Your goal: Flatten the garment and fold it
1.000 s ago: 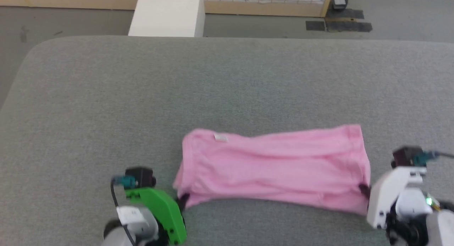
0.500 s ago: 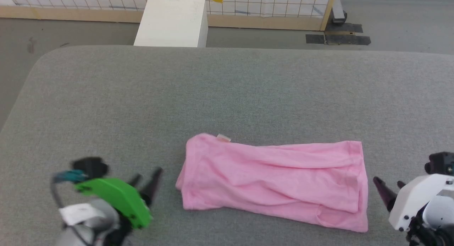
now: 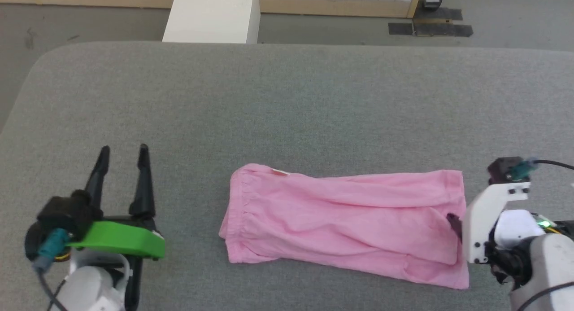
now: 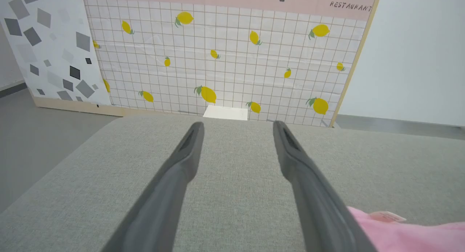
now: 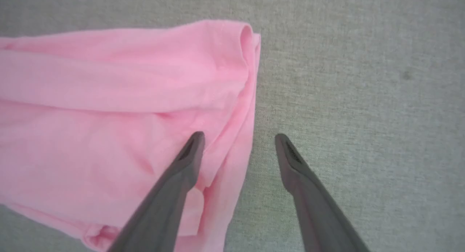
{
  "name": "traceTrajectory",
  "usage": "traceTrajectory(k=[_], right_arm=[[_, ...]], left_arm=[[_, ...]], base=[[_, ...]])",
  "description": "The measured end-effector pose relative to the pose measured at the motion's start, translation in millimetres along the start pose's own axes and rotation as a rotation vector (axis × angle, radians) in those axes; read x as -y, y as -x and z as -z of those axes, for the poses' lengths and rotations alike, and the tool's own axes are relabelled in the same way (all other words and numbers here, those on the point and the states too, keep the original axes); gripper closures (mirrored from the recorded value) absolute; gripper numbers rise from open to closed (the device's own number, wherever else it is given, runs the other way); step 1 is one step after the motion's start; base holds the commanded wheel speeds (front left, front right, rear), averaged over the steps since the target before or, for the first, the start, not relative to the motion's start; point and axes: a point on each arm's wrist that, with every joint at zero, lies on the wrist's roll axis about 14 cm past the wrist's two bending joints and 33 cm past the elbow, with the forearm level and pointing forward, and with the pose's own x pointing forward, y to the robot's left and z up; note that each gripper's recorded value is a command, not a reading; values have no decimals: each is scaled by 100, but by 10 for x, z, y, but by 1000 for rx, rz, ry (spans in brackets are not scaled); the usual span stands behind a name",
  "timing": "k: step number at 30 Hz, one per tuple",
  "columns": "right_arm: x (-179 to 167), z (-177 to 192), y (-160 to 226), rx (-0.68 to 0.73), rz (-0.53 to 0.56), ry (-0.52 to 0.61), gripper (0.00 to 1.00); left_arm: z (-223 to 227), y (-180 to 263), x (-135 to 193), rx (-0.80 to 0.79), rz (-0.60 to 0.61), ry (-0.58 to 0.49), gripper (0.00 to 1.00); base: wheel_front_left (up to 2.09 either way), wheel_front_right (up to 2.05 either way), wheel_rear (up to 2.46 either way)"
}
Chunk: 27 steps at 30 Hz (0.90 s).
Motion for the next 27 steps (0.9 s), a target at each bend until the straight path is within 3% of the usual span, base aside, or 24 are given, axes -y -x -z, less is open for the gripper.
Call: traceTrajectory(k=[5,6,7,8,13,21,27], right_arm=[[-59,149,-170,-80,-10,23,0],[-65,142,-191,-83,-13,22,26],[-74,129,-208,-82,-18,20,80],[-79,113,-216,-79,-21,17,100],[103,63,-193,-62,1,-23,100],[1088,42,48,-51,240,-97,100],[1270,61,146,-74,307,-78,100]], left_arm=[[103,-7,35,-6,-11,1,0],[90,-12,34,2,-15,-2,0],[73,-19,33,10,-16,-5,0],[61,-23,29,16,-19,-5,0],[14,-32,30,38,-21,12,0],[32,-10,34,36,-7,-8,0],[65,14,57,27,-2,-6,0]], base=[[0,0,0],[0,0,0],[0,0,0],[0,0,0],[0,0,0],[0,0,0],[0,0,0]])
